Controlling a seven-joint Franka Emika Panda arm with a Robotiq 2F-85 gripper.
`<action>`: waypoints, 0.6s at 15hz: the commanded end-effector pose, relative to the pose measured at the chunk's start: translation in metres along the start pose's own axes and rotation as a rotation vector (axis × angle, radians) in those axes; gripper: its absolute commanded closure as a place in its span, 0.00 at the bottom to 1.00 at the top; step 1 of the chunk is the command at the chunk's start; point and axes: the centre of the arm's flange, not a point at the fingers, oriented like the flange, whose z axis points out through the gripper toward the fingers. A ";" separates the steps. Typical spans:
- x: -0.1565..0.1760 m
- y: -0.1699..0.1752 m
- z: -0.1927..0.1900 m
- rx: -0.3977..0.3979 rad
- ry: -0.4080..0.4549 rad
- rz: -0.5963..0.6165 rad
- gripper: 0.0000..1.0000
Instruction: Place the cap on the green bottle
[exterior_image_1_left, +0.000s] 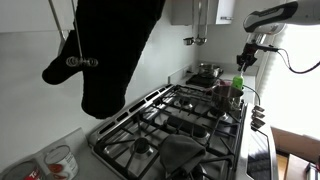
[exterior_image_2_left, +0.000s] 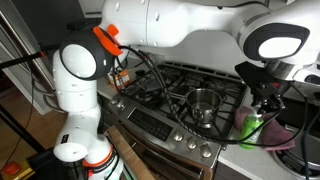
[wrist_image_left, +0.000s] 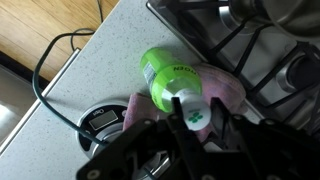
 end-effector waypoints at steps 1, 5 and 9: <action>0.005 0.006 0.003 0.009 -0.026 -0.010 0.92; 0.008 0.005 0.007 -0.009 -0.034 -0.017 0.92; 0.008 0.004 0.009 -0.022 -0.042 -0.023 0.92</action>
